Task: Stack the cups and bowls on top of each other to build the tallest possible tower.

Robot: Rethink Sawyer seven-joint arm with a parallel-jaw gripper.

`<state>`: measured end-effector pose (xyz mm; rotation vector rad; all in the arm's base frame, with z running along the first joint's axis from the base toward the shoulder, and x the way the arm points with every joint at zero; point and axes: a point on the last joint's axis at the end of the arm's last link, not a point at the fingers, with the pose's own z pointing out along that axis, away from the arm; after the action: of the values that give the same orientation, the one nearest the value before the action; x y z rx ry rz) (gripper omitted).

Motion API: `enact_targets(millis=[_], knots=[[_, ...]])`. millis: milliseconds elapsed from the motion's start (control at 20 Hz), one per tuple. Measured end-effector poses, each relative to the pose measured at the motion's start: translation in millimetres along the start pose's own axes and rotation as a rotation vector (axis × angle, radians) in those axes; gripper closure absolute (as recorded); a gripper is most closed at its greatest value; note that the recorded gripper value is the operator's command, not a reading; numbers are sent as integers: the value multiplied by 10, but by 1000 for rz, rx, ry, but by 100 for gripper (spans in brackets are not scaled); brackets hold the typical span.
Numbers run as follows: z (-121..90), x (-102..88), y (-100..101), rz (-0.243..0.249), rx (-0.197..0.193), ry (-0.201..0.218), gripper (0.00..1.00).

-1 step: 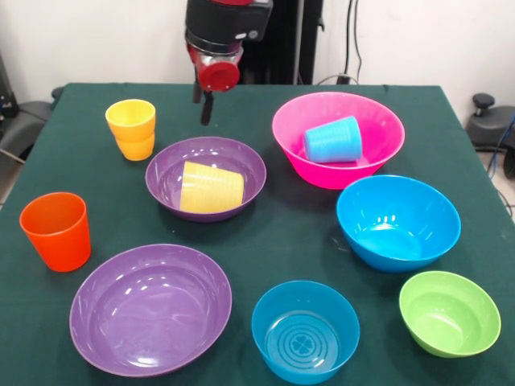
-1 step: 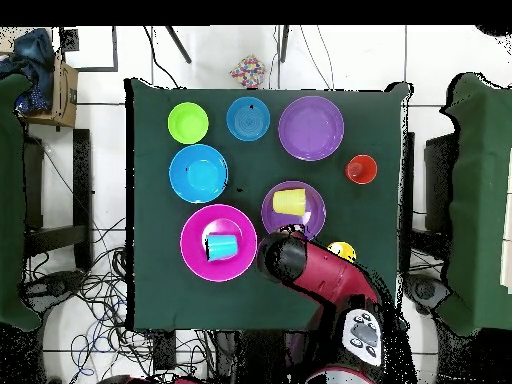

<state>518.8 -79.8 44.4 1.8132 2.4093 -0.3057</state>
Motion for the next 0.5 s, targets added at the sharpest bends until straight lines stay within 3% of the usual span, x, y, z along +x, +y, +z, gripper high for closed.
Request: enact_targets(millis=[200, 500], knots=[[-9, -18, 38, -5, -28, -30, 0], [-16, 34, 79, -19, -42, -43, 0]])
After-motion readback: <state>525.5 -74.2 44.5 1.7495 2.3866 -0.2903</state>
